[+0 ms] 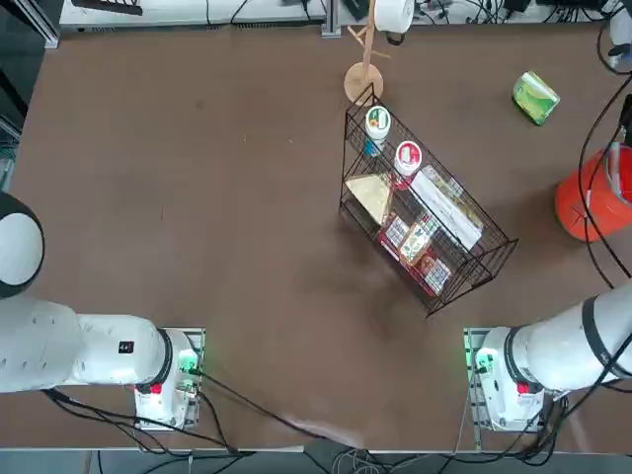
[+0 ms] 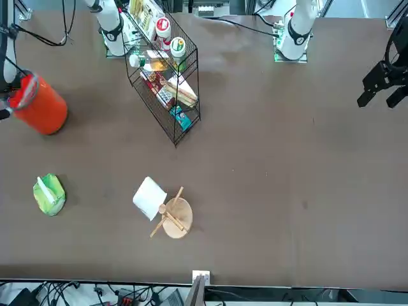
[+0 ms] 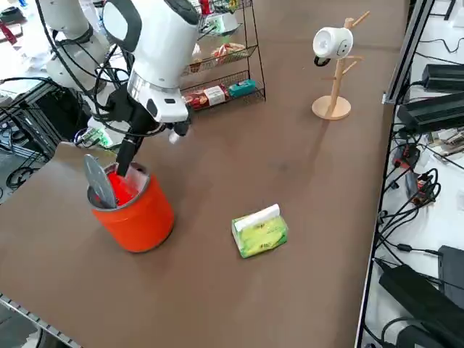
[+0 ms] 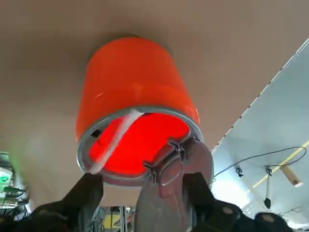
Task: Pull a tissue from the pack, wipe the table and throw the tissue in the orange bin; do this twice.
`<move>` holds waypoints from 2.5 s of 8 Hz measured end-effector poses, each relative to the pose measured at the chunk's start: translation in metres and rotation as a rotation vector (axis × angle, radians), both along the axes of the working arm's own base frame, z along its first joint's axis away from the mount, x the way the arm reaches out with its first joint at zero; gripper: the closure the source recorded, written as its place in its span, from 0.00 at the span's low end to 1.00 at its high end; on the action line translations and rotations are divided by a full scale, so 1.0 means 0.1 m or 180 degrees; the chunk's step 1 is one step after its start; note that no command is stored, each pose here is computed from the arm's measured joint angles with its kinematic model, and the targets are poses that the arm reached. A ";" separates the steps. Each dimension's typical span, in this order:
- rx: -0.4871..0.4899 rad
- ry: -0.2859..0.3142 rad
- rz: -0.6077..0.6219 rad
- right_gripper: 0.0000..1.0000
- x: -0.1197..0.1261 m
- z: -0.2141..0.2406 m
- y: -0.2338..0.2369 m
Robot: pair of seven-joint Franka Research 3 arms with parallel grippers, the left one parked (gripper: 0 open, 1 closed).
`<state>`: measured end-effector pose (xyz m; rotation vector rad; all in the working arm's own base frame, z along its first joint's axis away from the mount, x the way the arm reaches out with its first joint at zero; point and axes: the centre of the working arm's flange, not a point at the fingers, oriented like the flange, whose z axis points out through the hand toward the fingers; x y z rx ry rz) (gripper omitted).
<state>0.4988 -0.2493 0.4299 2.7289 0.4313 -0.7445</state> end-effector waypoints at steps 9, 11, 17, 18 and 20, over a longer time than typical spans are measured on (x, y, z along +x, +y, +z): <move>0.0889 -0.1112 -0.0386 0.00 0.47 1.46 0.69; 0.1077 -0.1309 -0.0411 0.00 0.57 1.65 0.94; 0.1159 -0.1588 -0.0803 0.00 0.60 2.08 1.94; 0.1110 -0.1578 -0.0783 0.00 0.53 2.10 2.07; 0.1030 -0.1567 -0.0723 0.00 0.36 2.14 2.30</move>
